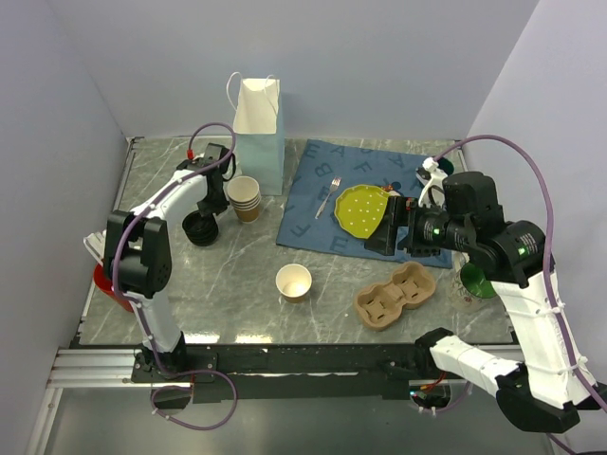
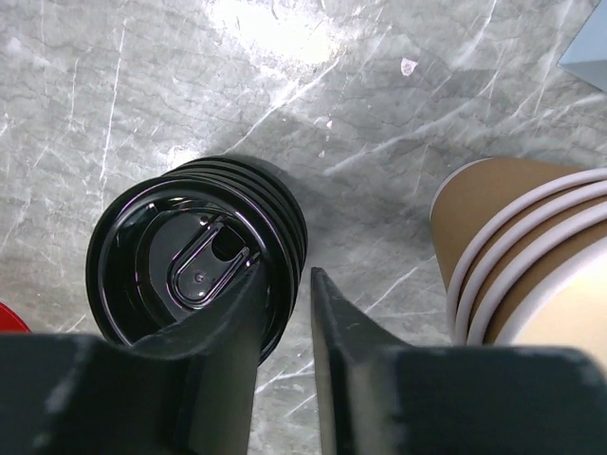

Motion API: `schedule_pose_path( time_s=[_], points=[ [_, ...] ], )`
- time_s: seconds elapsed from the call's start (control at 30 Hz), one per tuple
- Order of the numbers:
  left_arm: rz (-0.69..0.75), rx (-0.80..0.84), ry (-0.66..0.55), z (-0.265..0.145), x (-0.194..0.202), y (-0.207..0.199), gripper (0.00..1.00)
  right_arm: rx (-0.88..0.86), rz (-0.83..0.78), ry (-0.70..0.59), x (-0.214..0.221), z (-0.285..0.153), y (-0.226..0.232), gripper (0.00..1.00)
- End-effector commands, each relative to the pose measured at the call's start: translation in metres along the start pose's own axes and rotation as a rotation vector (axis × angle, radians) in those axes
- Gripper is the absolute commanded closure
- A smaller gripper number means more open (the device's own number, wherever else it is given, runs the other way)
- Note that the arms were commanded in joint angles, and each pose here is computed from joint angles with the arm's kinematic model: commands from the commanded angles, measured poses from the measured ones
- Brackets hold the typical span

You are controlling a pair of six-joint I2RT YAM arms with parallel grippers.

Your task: Pack the takeout coffee

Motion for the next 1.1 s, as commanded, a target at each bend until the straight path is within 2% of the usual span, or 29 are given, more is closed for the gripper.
schedule_pose_path(
  time_s=[0.0, 0.17, 0.57, 0.7, 0.83, 0.9, 0.97, 1.03, 1.07],
  points=[
    [-0.013, 0.011, -0.042, -0.006, -0.008, 0.000, 0.73, -0.034, -0.014, -0.072, -0.012, -0.005, 0.007, 0.00],
    [-0.008, -0.012, -0.055, -0.009, -0.012, 0.003, 0.88, -0.037, -0.013, -0.074, -0.013, -0.005, 0.008, 0.00],
    [-0.052, 0.017, -0.114, -0.056, -0.040, 0.007, 0.96, -0.059, -0.005, -0.072, -0.017, -0.002, 0.011, 0.00],
    [-0.100, 0.164, -0.125, -0.096, -0.050, 0.002, 0.98, -0.123, -0.043, -0.091, -0.022, 0.000, 0.016, 0.00],
    [-0.153, 0.347, -0.168, -0.143, -0.056, 0.004, 0.98, -0.261, -0.050, -0.142, -0.035, 0.003, 0.031, 0.01],
    [-0.189, 0.441, -0.204, -0.170, -0.056, 0.009, 0.98, -0.339, -0.019, -0.127, -0.034, 0.008, 0.037, 0.02],
    [-0.195, 0.574, -0.185, -0.189, -0.051, 0.008, 0.98, -0.402, -0.021, -0.155, -0.037, 0.010, 0.042, 0.03],
    [-0.211, 0.730, -0.241, -0.220, -0.050, 0.011, 0.98, -0.418, -0.004, -0.157, -0.036, 0.017, 0.040, 0.04],
    [-0.210, 0.828, -0.193, -0.227, -0.041, 0.009, 0.98, -0.438, -0.022, -0.190, -0.040, 0.018, 0.042, 0.04]
  ],
)
Point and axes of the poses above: each gripper's point midway between its finger pads, its own z axis out along the fingers, its own y axis along the line the jaws close on, x = y × z, the point moved 9 cm from there along -z, back along the fingers, and after that the axes turned 1 degree about -z, right-handed, at the moved point
